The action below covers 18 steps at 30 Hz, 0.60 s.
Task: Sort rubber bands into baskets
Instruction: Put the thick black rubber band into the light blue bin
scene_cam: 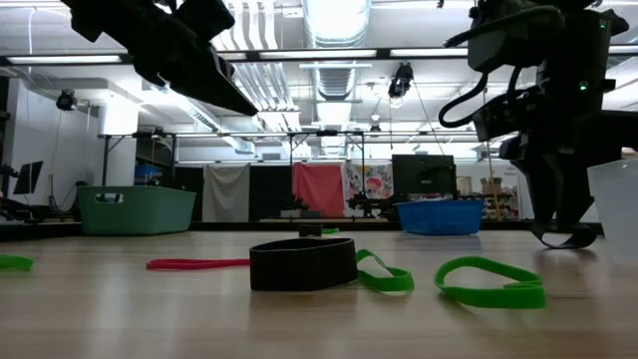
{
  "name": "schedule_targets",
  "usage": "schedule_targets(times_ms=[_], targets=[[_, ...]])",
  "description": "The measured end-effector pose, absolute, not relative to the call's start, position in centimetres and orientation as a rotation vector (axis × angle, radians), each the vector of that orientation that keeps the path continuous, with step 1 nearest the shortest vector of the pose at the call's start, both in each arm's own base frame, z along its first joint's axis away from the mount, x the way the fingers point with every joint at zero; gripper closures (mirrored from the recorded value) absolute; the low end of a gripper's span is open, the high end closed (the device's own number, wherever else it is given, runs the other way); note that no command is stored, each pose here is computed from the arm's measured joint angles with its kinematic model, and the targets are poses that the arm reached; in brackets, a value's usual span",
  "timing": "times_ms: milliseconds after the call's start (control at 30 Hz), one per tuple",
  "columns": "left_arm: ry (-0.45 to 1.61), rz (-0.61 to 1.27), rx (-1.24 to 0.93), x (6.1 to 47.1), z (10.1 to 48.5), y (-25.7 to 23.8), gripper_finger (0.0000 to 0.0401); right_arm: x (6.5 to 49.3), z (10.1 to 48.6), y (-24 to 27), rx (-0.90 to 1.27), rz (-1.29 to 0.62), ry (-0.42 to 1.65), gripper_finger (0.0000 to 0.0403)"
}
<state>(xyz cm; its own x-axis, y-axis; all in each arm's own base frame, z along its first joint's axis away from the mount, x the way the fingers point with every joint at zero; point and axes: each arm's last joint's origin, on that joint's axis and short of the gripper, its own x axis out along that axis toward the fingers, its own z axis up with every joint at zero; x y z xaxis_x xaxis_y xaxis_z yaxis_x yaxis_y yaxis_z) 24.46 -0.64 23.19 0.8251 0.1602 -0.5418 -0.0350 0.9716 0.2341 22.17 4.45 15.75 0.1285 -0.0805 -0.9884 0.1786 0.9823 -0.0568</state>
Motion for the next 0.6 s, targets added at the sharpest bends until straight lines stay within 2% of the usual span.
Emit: schedule_targets(times_ms=[233, 333, 467, 600], targets=[[0.587, 0.104, 0.221, 24.83, 22.95, -0.67, 0.0325, 21.8, 14.96, 4.37, 0.096, -0.197, 1.426, 0.0198], [0.579, 0.105, 0.22, 24.9, 22.99, -0.68, 0.0325, 21.75, 14.89, 4.35, 0.095, -0.197, 1.428, 0.0212], [0.563, 0.106, 0.218, 25.0, 23.11, -0.68, 0.0325, 21.77, 14.9, 4.37, 0.096, -0.192, 1.428, 0.0264], [0.553, 0.107, 0.217, 25.05, 23.19, -0.68, 0.0325, 21.76, 14.9, 4.43, 0.11, -0.177, 1.433, 0.0346]])
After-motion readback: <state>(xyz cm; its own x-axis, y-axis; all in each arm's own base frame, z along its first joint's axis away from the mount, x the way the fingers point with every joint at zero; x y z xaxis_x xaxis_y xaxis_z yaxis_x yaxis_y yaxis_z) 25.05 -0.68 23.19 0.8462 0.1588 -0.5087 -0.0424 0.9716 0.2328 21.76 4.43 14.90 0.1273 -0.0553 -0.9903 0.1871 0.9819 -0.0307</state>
